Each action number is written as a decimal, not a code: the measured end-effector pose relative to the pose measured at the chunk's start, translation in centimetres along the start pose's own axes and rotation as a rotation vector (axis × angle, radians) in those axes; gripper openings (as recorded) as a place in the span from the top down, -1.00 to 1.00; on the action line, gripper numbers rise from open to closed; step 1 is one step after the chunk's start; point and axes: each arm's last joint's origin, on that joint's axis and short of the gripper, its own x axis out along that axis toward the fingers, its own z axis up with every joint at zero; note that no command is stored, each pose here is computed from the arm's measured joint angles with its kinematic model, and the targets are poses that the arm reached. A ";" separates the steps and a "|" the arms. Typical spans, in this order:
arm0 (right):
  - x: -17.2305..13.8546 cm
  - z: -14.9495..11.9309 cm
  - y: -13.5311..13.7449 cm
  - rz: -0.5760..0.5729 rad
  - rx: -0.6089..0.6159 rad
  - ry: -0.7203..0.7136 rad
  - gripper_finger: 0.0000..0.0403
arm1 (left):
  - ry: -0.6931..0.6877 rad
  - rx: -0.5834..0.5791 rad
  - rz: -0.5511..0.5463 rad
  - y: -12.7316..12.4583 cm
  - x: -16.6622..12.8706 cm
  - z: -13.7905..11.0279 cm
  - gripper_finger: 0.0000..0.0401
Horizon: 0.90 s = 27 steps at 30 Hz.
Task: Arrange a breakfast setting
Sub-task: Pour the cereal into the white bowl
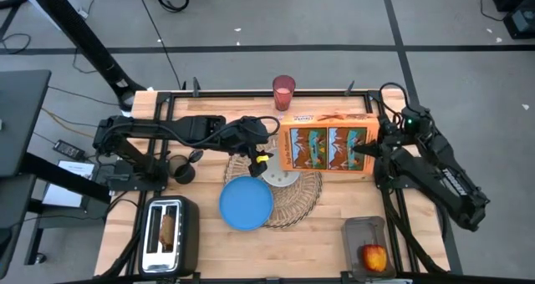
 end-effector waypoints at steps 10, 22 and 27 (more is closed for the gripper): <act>0.5 1.2 0.3 0.004 -0.029 0.045 -0.30 | 0.041 0.006 0.010 0.0 0.0 -0.5 -0.14; 0.4 1.1 0.3 -0.006 -0.054 0.044 -0.23 | 0.040 -0.011 0.007 -0.1 -0.4 -0.5 -0.14; 0.2 0.5 0.4 -0.010 -0.052 0.046 -0.23 | 0.015 -0.022 -0.002 0.1 -1.5 -0.2 -0.14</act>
